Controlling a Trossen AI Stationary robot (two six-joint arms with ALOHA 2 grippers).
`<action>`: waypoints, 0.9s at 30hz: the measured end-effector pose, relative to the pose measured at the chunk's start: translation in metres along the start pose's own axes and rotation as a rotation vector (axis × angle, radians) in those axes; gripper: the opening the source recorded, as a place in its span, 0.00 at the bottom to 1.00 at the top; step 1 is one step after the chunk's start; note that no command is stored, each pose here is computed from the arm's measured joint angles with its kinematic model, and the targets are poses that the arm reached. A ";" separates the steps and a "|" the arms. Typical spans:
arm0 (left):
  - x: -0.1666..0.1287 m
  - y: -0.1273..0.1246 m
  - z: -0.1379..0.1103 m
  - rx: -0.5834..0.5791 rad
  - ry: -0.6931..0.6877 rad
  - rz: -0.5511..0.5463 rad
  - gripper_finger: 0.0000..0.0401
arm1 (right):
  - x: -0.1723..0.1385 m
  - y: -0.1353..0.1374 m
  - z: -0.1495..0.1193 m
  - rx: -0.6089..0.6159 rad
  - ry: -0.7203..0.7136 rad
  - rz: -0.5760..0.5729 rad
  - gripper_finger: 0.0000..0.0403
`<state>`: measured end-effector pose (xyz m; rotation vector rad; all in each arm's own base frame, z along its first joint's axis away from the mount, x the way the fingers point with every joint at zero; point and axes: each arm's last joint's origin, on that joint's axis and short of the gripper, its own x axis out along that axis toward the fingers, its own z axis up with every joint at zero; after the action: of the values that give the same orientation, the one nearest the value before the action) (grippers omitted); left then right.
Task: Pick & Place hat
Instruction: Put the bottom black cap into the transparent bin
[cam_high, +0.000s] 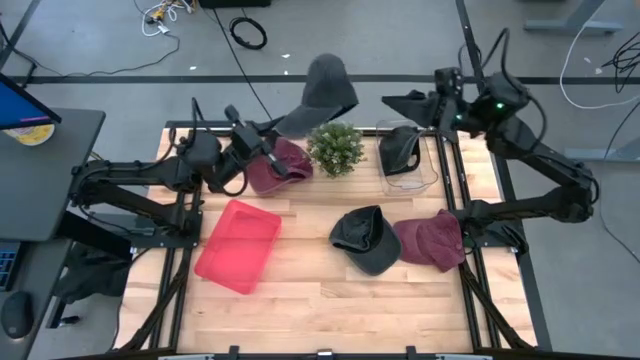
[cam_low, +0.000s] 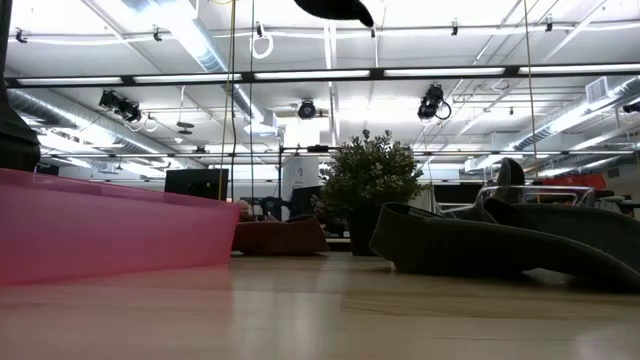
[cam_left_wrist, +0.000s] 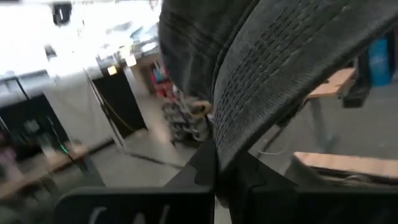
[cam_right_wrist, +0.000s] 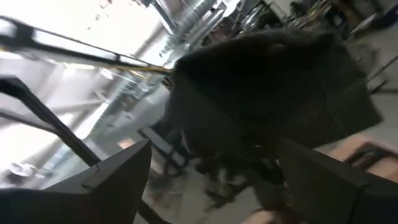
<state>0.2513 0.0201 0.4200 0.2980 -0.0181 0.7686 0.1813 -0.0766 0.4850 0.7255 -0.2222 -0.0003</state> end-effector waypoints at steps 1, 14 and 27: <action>0.000 0.000 -0.002 -0.043 0.020 -0.002 0.03 | -0.004 0.002 0.000 -0.034 -0.002 -0.016 0.85; 0.020 0.003 -0.032 -0.724 0.202 -0.013 0.03 | 0.003 -0.003 -0.034 -0.270 0.129 -0.265 0.76; 0.034 -0.014 -0.064 -0.676 0.393 -0.018 0.03 | 0.054 -0.003 -0.067 -0.403 0.161 -0.214 0.71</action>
<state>0.2794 0.0511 0.3595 -0.4954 0.0941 0.7498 0.2474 -0.0390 0.4450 0.3419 0.0128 -0.1847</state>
